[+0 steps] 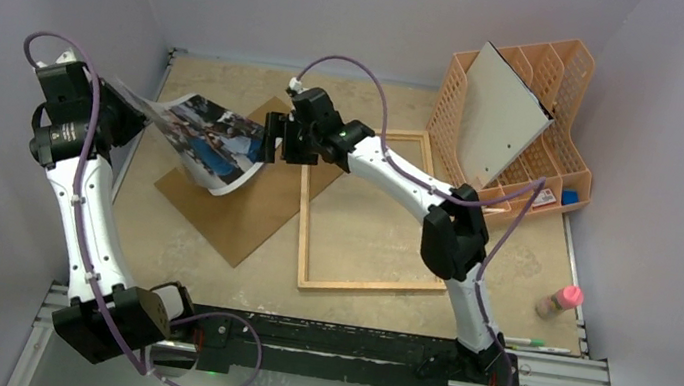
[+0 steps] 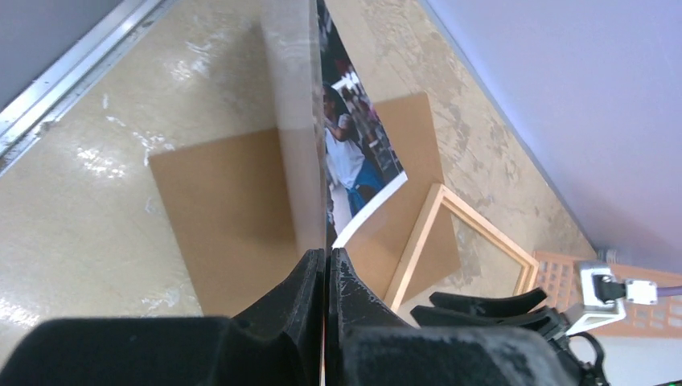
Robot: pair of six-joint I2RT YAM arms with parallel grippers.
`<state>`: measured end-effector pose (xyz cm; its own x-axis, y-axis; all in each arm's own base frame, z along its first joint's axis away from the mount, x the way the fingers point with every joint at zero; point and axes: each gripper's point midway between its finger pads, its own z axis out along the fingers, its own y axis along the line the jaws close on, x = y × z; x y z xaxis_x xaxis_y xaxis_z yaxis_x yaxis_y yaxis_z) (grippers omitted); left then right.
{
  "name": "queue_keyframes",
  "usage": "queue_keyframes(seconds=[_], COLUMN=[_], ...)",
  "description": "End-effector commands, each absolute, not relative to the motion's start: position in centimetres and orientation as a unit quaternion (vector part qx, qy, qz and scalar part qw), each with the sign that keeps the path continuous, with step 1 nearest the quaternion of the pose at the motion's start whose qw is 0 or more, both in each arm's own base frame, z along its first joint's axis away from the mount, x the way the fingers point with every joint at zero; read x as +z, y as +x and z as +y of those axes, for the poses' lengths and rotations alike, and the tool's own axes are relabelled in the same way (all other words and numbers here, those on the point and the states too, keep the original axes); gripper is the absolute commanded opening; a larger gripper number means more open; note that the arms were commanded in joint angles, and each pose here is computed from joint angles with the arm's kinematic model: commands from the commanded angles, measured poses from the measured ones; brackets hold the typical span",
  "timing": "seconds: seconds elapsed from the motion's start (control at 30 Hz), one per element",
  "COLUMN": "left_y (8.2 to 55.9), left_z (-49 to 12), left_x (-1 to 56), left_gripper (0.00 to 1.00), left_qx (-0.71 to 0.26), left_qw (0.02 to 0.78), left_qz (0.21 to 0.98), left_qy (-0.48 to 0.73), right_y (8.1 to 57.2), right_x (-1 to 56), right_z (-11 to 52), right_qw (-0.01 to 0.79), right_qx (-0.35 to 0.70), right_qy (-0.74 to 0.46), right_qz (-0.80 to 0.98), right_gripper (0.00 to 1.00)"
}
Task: Put the photo into the frame
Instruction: Pick up the photo frame item at the center of the board.
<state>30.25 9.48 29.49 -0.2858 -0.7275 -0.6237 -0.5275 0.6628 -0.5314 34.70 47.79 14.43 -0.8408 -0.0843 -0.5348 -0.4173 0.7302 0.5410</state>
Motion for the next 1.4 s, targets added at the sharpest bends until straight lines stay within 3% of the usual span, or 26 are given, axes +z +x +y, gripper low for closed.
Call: queue_keyframes(seconds=[0.0,0.9,1.37], left_y=[30.5,28.8,34.1], left_z=[7.3,12.2,9.2], left_x=[32.3,43.3,48.4], left_gripper=[0.0,0.0,0.0], left_qx=[-0.143,0.097,-0.002], left_qw=[0.471,0.552,0.617], left_qz=[0.802,0.764,0.753], left_qy=[-0.338,-0.32,-0.231], right_y=[35.1,38.3,41.2], right_x=[17.6,22.1,30.9], right_z=[46.2,42.9,40.3], right_qw=[0.289,0.353,0.461], right_qx=[0.318,0.292,0.325], right_qy=[-0.135,-0.085,-0.074], right_qz=[0.893,0.885,0.823], right_gripper=[0.8,0.79,0.8])
